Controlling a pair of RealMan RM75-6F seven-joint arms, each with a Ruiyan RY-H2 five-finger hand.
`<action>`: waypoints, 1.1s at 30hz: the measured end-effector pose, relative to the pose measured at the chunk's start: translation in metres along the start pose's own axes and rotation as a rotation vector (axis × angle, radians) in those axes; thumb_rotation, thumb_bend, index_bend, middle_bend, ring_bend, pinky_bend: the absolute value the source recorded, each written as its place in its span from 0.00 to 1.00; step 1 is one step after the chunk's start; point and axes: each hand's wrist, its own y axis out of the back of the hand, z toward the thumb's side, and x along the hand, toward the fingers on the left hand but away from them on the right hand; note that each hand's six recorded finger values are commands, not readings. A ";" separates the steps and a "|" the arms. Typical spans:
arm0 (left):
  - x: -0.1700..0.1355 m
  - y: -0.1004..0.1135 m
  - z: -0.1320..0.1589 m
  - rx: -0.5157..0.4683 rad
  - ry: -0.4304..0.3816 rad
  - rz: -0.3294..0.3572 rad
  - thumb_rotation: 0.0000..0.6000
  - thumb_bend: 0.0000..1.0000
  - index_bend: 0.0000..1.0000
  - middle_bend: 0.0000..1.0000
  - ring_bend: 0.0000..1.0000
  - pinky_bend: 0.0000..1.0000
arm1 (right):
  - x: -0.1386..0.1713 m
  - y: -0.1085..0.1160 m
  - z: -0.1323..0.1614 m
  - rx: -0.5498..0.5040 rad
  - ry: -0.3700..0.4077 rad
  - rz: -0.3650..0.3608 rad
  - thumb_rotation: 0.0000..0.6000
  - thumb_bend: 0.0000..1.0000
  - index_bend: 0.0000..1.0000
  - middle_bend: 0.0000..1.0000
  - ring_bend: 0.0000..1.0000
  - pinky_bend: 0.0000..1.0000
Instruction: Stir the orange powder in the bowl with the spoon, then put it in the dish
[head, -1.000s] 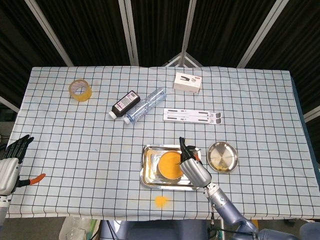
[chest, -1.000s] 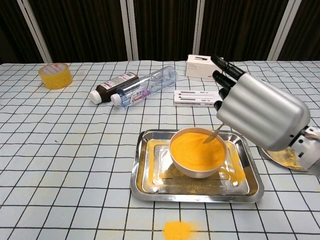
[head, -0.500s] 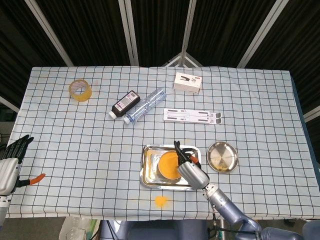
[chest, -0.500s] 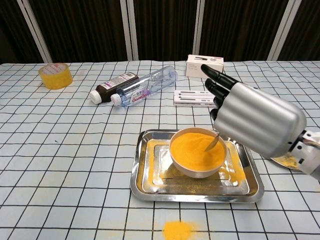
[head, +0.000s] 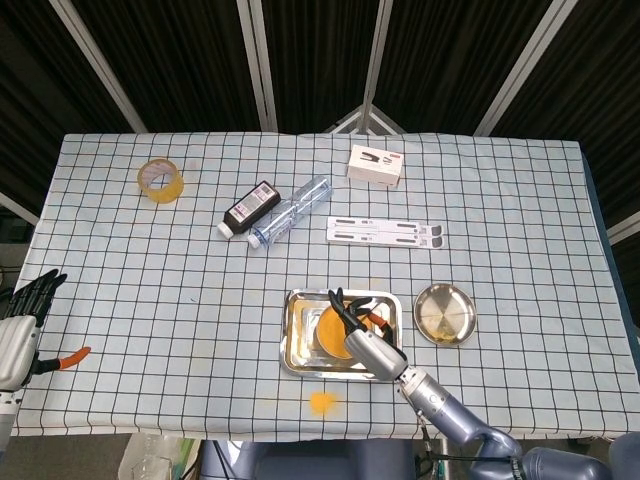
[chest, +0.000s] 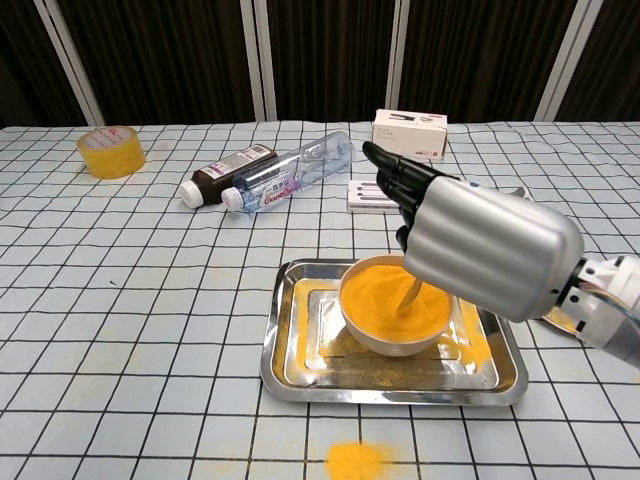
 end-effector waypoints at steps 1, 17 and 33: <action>0.000 0.000 0.000 0.000 0.000 0.000 1.00 0.01 0.00 0.00 0.00 0.00 | 0.000 -0.001 -0.001 0.001 -0.001 0.004 1.00 0.58 0.61 0.51 0.18 0.00; 0.000 -0.001 0.000 0.003 0.002 -0.002 1.00 0.01 0.00 0.00 0.00 0.00 | 0.001 -0.004 -0.016 -0.063 -0.058 0.033 1.00 0.58 0.61 0.51 0.18 0.00; 0.000 0.000 0.001 0.000 0.004 0.003 1.00 0.01 0.00 0.00 0.00 0.00 | 0.053 -0.076 -0.062 -0.261 -0.307 0.260 1.00 0.58 0.61 0.51 0.18 0.00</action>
